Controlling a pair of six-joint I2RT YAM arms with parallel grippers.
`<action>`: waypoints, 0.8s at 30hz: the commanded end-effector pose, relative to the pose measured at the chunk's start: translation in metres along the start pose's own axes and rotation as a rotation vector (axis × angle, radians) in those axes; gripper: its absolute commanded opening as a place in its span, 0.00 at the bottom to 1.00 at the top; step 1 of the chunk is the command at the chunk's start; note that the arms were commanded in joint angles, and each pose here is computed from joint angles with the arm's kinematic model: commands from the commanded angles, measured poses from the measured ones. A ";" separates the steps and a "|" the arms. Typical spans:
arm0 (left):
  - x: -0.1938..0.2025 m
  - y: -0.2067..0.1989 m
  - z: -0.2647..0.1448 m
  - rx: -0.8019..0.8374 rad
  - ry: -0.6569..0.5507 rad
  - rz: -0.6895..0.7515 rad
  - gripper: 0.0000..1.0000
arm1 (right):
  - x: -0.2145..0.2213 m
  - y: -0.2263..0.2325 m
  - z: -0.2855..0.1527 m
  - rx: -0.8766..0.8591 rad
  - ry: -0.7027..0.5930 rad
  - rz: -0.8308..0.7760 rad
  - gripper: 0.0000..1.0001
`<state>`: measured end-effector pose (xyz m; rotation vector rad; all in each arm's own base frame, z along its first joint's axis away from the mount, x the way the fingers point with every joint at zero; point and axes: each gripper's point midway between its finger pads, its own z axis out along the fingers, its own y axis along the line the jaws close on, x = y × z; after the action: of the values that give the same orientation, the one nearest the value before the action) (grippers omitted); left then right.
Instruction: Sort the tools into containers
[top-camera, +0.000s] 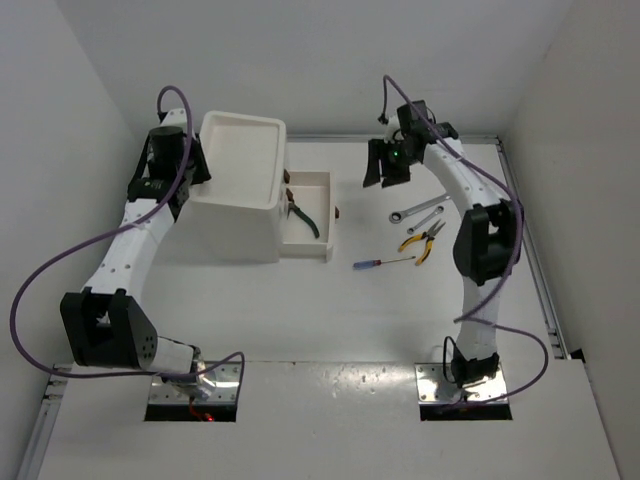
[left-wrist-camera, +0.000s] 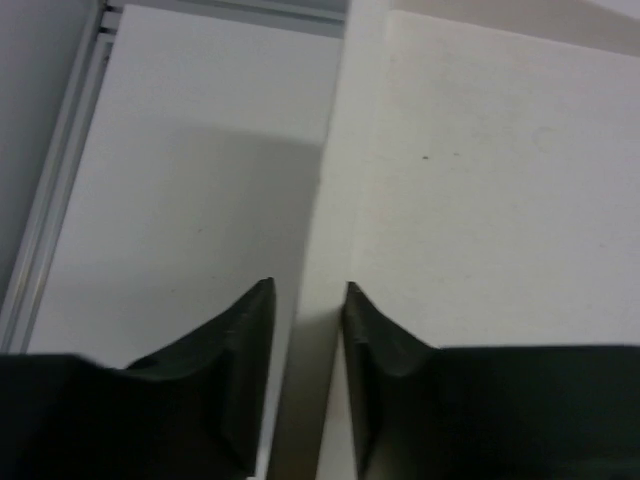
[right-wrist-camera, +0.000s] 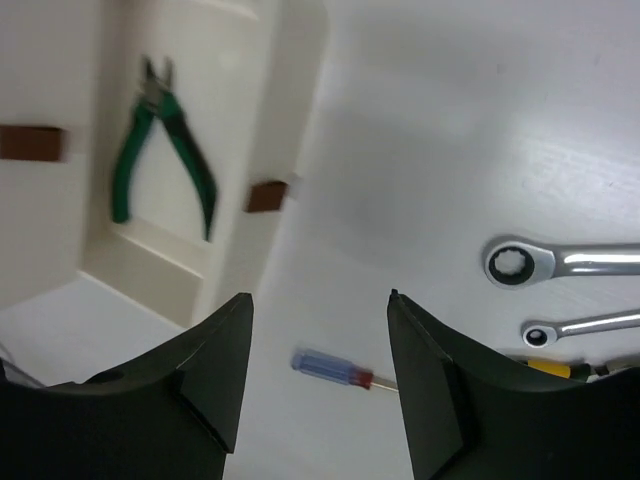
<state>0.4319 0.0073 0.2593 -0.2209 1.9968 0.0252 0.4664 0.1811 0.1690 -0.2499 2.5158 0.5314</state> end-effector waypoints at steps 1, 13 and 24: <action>-0.021 -0.008 -0.006 0.028 -0.045 0.015 0.33 | 0.072 -0.018 0.050 -0.133 0.264 0.034 0.56; -0.015 -0.009 -0.002 0.021 -0.018 0.041 0.00 | 0.111 0.002 0.106 -0.144 0.294 0.076 0.52; 0.005 -0.025 0.002 0.132 0.033 0.103 0.00 | 0.066 0.027 0.143 -0.271 0.134 0.065 0.52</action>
<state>0.4315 -0.0090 0.2585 -0.1018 2.0300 0.0014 0.4544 0.2389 0.0121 -0.2709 2.7122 0.7869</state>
